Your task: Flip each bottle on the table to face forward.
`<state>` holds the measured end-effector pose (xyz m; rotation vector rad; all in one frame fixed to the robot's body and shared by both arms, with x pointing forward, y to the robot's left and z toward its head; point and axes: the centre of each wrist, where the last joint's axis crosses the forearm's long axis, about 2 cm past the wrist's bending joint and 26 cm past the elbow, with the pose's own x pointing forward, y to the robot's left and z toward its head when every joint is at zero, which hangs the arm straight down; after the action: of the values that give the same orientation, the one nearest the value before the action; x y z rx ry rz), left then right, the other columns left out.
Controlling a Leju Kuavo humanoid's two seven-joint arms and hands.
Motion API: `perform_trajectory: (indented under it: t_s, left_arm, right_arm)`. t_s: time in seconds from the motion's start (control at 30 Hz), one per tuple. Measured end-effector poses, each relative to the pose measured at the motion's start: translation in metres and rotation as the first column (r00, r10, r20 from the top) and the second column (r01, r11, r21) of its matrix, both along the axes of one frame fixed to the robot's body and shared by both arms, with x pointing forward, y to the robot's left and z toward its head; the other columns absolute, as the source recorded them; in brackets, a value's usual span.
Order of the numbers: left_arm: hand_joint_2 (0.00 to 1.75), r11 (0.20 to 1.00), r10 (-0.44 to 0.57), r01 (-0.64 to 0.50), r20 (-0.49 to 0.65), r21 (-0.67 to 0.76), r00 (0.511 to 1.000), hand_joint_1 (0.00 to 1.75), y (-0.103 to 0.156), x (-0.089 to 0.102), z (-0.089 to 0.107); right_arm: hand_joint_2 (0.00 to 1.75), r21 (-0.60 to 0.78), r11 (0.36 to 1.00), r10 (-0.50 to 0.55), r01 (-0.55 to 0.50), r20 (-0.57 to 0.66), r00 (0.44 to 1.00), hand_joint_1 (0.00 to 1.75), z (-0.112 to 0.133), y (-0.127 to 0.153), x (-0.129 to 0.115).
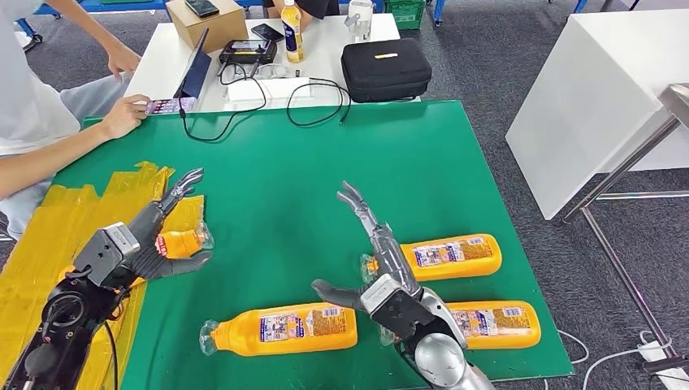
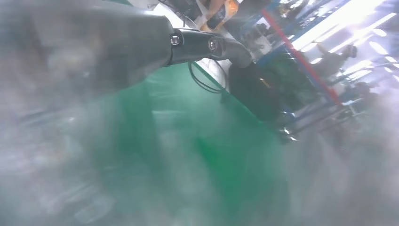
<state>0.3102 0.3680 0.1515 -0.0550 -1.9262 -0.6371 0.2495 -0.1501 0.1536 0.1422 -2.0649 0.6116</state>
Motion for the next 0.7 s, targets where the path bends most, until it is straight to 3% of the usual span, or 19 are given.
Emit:
perform_trajectory:
  t_s: [0.1, 0.27, 0.7]
  left_arm:
    - [1.75, 0.998, -0.017, 0.018, 0.006, -0.053, 1.000, 0.00, -0.004, 0.000, 0.001]
    - [1.75, 0.990, -0.028, 0.031, 0.025, -0.139, 0.999, 0.00, -0.013, 0.004, 0.006]
    - [1.75, 0.984, -0.022, 0.028, 0.038, -0.178, 0.999, 0.00, -0.019, 0.007, 0.009]
  right_arm:
    - [1.75, -0.191, 0.980, 0.054, -0.046, 0.034, 0.998, 0.00, -0.003, -0.001, 0.000]
    - [1.75, -0.450, 0.884, 0.164, -0.127, 0.044, 0.986, 0.00, -0.017, 0.000, 0.000]
    - [1.75, -0.544, 0.821, 0.216, -0.173, 0.015, 0.976, 0.00, -0.028, -0.003, 0.003]
